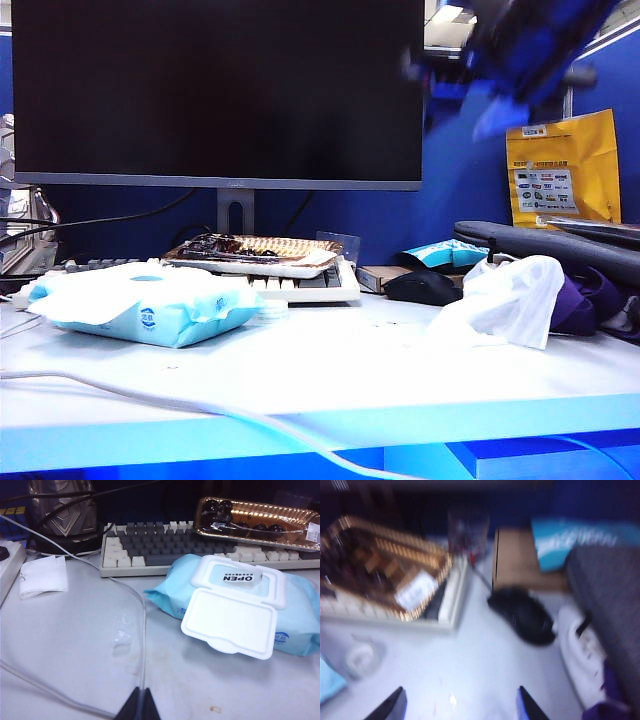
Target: Pull out a wet wipe from the sky blue wet wipes packet and place it on the table.
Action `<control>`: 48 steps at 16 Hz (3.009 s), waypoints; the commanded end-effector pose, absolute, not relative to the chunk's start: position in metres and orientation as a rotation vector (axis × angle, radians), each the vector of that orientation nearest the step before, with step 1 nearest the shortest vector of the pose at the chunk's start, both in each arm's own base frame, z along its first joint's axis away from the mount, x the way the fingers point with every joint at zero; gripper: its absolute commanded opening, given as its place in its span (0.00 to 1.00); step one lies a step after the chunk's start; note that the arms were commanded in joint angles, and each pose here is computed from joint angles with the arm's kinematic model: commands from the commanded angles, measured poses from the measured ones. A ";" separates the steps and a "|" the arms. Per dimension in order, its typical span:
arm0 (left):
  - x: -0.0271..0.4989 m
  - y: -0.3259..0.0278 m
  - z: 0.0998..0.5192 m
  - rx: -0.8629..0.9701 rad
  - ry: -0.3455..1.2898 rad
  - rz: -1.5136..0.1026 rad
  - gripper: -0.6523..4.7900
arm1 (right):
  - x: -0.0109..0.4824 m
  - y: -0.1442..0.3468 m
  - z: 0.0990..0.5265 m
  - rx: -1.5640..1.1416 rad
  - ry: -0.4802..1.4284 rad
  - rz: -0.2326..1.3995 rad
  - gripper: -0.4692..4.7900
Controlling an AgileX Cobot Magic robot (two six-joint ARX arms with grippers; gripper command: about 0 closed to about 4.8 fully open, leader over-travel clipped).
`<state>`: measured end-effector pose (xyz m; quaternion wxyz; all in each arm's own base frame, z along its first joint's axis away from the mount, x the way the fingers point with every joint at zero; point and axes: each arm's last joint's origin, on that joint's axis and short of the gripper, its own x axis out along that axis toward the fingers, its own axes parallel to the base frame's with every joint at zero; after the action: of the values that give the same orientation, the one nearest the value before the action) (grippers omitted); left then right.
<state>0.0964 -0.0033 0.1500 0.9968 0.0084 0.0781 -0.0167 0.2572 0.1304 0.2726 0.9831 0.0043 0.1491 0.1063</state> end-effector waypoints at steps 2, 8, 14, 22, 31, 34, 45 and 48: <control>0.096 -0.003 0.149 0.021 0.166 -0.037 0.11 | 0.228 0.115 0.318 -0.004 0.123 0.223 0.08; 0.096 -0.003 0.149 0.021 0.165 -0.037 0.11 | 0.134 0.064 0.381 0.090 -0.119 0.230 0.08; 0.096 -0.003 0.149 0.021 0.166 -0.037 0.11 | 0.051 0.020 0.361 0.039 0.013 0.262 0.08; 0.096 -0.003 0.149 0.021 0.166 -0.037 0.11 | 0.089 0.041 0.277 0.063 -0.044 0.272 0.08; 0.096 -0.003 0.149 0.021 0.165 -0.037 0.11 | 0.100 0.047 0.222 0.022 0.085 0.272 0.08; 0.096 -0.003 0.149 0.021 0.165 -0.037 0.11 | 0.102 0.048 0.197 -0.003 0.151 0.271 0.08; 0.096 -0.003 0.149 0.021 0.166 -0.037 0.11 | 0.099 0.041 0.145 -0.027 0.233 0.243 0.08; 0.096 -0.003 0.149 0.021 0.166 -0.037 0.11 | 0.097 0.031 0.154 0.013 0.131 0.178 0.08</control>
<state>0.0964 -0.0033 0.1500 0.9968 0.0084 0.0781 -0.0167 0.0969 0.0326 0.1511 0.9927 0.0000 0.0813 0.0896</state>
